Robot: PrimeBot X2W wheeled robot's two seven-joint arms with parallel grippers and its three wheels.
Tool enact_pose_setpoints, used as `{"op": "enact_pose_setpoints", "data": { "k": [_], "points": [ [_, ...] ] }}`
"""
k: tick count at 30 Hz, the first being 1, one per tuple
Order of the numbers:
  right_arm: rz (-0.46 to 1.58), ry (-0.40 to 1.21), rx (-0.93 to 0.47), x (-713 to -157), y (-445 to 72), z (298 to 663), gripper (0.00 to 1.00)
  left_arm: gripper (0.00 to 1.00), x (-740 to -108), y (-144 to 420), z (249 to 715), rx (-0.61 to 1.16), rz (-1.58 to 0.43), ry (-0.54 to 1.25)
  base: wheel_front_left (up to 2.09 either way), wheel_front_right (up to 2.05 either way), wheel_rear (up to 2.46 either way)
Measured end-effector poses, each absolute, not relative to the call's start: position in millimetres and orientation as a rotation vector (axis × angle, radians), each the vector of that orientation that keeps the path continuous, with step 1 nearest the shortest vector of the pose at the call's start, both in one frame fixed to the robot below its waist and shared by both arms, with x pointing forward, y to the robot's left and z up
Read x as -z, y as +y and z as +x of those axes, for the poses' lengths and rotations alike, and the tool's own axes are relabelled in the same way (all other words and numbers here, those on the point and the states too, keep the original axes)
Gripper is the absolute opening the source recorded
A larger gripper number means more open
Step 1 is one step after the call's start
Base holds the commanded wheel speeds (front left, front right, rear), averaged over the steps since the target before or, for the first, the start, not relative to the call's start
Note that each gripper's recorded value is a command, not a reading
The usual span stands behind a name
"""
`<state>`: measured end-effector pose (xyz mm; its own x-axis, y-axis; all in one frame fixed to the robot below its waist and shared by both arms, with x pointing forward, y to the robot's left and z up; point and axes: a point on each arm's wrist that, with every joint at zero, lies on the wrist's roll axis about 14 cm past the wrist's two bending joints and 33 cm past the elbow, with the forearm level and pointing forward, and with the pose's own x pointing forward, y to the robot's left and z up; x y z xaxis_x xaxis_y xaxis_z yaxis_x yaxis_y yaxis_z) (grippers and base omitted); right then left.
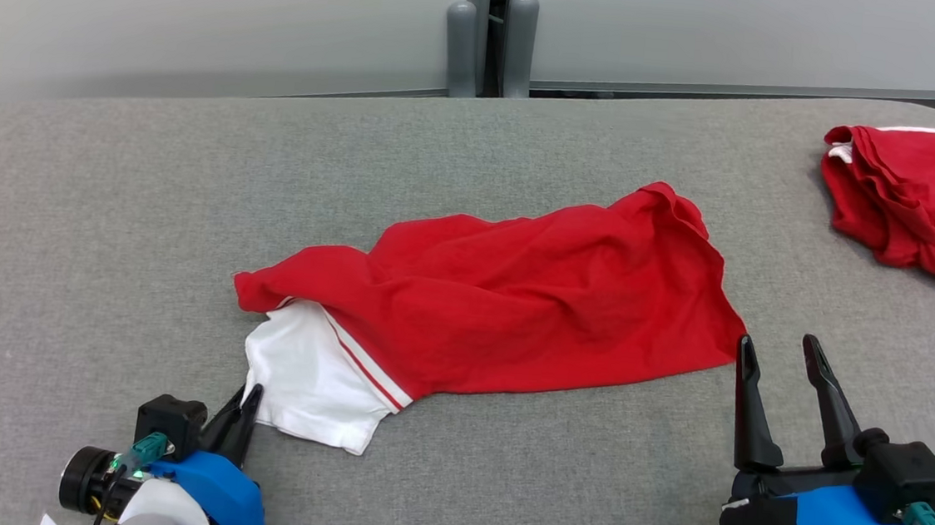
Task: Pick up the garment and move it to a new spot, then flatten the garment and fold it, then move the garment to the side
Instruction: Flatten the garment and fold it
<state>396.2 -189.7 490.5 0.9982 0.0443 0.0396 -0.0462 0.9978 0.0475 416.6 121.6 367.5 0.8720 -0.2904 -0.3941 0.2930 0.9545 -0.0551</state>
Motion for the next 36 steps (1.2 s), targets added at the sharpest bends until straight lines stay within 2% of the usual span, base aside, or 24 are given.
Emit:
{"op": "enact_pose_setpoints", "data": {
  "k": [9,21,26,27,28,29,36],
  "points": [
    [0.06,-0.039,-0.095,-490.4,-172.0,401.2,1.0,0.0,-397.5,147.7,410.6,0.211,-0.044,0.304,0.0,0.0,0.0],
    [0.072,-0.043,-0.161,-492.1,-148.5,404.6,1.0,0.0,-394.6,203.4,344.2,-0.015,-0.098,0.305,0.0,0.0,0.0],
    [0.073,-0.04,-0.168,-491.2,-146.0,404.7,1.0,0.0,-390.8,213.0,324.7,-0.055,-0.107,0.345,0.0,0.0,0.0],
    [0.073,-0.037,-0.169,-490.5,-145.6,404.6,1.0,0.07,-391.6,213.1,323.6,-0.059,-0.109,0.343,0.0,0.0,0.0],
    [0.072,-0.035,-0.17,-490.0,-145.4,404.5,1.0,0.93,-394.1,212.4,324.3,-0.059,-0.115,0.333,0.0,0.0,0.0],
    [0.073,-0.034,-0.171,-489.6,-145.3,404.4,1.0,1.0,-396.7,211.5,325.7,-0.059,-0.116,0.322,0.0,0.0,0.0],
    [0.066,-0.029,-0.165,-488.0,-149.5,402.5,1.0,1.0,-430.4,204.2,345.5,-0.039,-0.095,0.174,0.0,0.0,0.0]
  ]
}}
